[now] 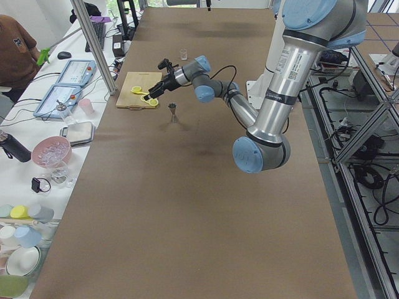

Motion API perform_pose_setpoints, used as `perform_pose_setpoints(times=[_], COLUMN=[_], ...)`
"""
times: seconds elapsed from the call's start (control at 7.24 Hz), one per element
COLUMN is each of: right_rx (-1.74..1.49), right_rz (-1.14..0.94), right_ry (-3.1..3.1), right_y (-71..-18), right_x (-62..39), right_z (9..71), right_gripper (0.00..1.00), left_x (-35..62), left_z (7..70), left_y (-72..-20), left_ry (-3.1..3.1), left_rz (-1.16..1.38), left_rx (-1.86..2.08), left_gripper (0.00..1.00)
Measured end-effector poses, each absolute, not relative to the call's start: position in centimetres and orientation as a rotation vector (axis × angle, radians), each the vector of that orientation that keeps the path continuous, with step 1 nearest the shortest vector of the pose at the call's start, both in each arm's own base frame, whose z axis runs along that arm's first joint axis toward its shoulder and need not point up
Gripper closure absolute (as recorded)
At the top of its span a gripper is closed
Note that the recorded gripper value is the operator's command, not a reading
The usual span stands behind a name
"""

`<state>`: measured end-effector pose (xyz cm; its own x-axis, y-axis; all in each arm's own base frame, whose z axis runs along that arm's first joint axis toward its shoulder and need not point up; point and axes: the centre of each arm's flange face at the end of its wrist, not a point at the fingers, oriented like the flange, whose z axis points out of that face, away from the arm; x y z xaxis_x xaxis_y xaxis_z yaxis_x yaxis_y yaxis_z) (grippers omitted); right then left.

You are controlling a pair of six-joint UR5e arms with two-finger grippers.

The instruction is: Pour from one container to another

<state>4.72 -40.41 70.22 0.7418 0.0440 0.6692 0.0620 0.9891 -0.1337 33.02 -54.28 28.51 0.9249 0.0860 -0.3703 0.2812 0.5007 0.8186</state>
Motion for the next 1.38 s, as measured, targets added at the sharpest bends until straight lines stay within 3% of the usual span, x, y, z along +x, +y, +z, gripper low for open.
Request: perform_pose_setpoints(times=[0.28,0.69,1.38], right_rx=[-0.150,-0.140,-0.116], right_rz=[-0.012,-0.018,-0.029], right_ry=[-0.745,-0.747,-0.739], right_y=[-40.5,-40.7,-41.6], right_x=[4.6,4.6,4.5], right_z=[70.1,69.7,68.7], right_gripper=[0.00,0.00,0.00], left_x=[30.0,24.6,11.9], left_z=[31.7,40.8,53.5], left_y=[-57.9,-62.4,-60.3], left_ry=[0.405,0.557,0.814], left_rz=[0.099,0.200,0.066], left_rx=[0.983,0.706,0.183], left_gripper=[0.01,0.01,0.01])
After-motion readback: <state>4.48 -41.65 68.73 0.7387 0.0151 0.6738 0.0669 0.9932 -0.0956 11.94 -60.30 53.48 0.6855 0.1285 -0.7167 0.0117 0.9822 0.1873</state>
